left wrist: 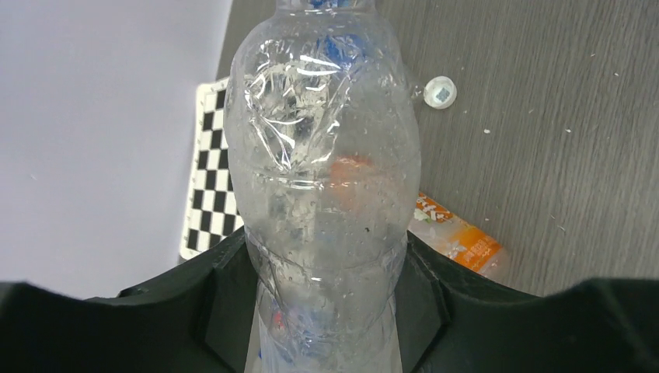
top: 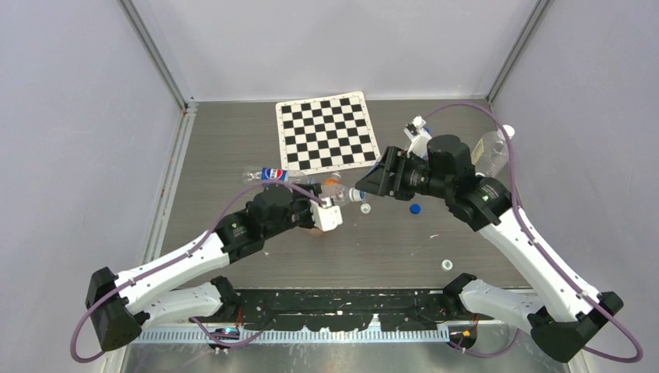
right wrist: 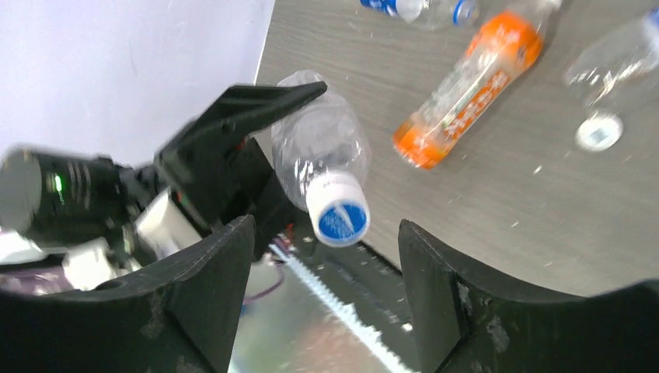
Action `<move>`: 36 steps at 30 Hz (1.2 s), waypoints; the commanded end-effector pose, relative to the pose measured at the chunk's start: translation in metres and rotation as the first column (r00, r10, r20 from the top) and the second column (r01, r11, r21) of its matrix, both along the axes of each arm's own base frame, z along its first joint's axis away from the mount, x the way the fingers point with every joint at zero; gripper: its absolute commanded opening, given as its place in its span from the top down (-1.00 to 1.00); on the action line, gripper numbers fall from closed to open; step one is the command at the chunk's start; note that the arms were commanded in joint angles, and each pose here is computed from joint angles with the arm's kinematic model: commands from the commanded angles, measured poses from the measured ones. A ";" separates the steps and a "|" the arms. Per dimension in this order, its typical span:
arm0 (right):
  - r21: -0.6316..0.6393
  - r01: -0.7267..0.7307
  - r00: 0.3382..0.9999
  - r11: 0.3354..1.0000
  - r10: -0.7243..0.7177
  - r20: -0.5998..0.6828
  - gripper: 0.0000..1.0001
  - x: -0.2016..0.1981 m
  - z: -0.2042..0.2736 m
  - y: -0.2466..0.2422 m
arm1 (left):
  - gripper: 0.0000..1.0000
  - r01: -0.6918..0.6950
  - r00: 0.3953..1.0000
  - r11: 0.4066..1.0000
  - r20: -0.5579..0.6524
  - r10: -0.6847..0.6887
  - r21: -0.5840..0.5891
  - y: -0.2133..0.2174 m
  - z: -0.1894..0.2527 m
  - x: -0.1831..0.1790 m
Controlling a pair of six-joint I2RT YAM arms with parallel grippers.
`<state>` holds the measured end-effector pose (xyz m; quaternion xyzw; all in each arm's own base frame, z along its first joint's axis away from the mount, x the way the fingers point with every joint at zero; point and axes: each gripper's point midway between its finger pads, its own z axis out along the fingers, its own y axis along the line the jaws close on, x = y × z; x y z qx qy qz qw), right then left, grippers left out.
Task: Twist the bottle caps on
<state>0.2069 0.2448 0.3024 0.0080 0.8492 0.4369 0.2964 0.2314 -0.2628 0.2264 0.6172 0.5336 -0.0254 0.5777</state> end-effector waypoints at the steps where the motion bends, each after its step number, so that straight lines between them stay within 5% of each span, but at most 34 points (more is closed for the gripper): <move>1: -0.185 -0.129 0.870 0.974 0.201 0.450 -0.48 -0.005 0.041 -0.020 | 0.67 0.064 0.974 0.997 -0.213 -0.073 -0.051 0.003 0.003 -0.012; 7: -0.448 -0.226 0.505 0.865 0.498 0.705 -0.57 -0.032 0.037 -0.035 | 0.69 0.197 0.899 0.977 -0.384 -0.212 -0.080 0.002 0.001 -0.035; 14: -0.652 -0.238 0.153 0.719 0.691 0.706 -0.60 -0.041 0.025 -0.032 | 0.71 0.326 0.788 0.936 -0.510 -0.345 -0.130 -0.010 -0.002 -0.059; 20: -0.689 -0.324 0.054 0.649 0.739 0.671 -0.57 -0.046 0.018 -0.019 | 0.72 0.355 0.753 0.923 -0.539 -0.377 -0.149 -0.014 -0.004 -0.065; 36: -0.707 -0.383 -0.017 0.595 0.760 0.649 -0.27 -0.054 0.006 0.002 | 0.73 0.375 0.716 0.909 -0.565 -0.410 -0.184 -0.019 -0.004 -0.071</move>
